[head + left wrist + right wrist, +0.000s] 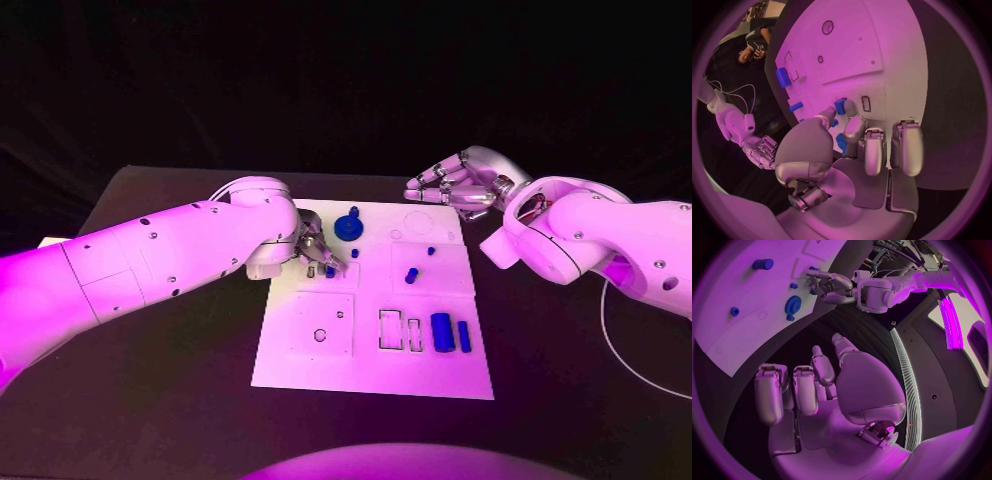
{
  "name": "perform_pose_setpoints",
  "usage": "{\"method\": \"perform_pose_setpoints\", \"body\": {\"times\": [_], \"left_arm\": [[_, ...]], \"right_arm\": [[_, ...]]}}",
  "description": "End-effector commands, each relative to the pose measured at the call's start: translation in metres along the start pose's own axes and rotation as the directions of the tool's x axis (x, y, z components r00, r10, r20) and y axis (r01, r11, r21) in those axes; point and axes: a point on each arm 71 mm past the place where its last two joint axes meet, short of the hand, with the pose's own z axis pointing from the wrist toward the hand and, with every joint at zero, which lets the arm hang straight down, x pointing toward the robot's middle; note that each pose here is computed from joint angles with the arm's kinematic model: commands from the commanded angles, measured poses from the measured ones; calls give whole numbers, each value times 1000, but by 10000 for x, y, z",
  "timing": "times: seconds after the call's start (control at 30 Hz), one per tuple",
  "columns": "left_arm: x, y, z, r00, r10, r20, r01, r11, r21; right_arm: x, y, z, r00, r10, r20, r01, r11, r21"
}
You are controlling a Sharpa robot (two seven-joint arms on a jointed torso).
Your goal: Assemble the parts on the task board
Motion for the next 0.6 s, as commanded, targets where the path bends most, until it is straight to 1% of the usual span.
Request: {"method": "perform_pose_setpoints", "body": {"times": [0.03,0.2,0.33,0.5,0.6], "left_arm": [[98,134,29,999,10,-34,-14,990,-141],[82,150,-1,1000,-4,-14,2,991,-132],[38,154,-64,1000,-27,8,28,993,-112],[-110,188,-215,992,-122,37,124,990,-63],[-245,244,-316,991,-130,41,133,989,-68]], "right_arm": [[11,1,-1,1000,-5,-13,5,1000,-3],[5,-6,-1,1000,-6,-12,6,1000,-2],[-4,-15,1,1000,-6,-10,6,1000,0],[-15,-34,8,1000,-6,-7,6,1000,5],[-16,-42,13,1000,-6,-7,6,1000,8]]}}
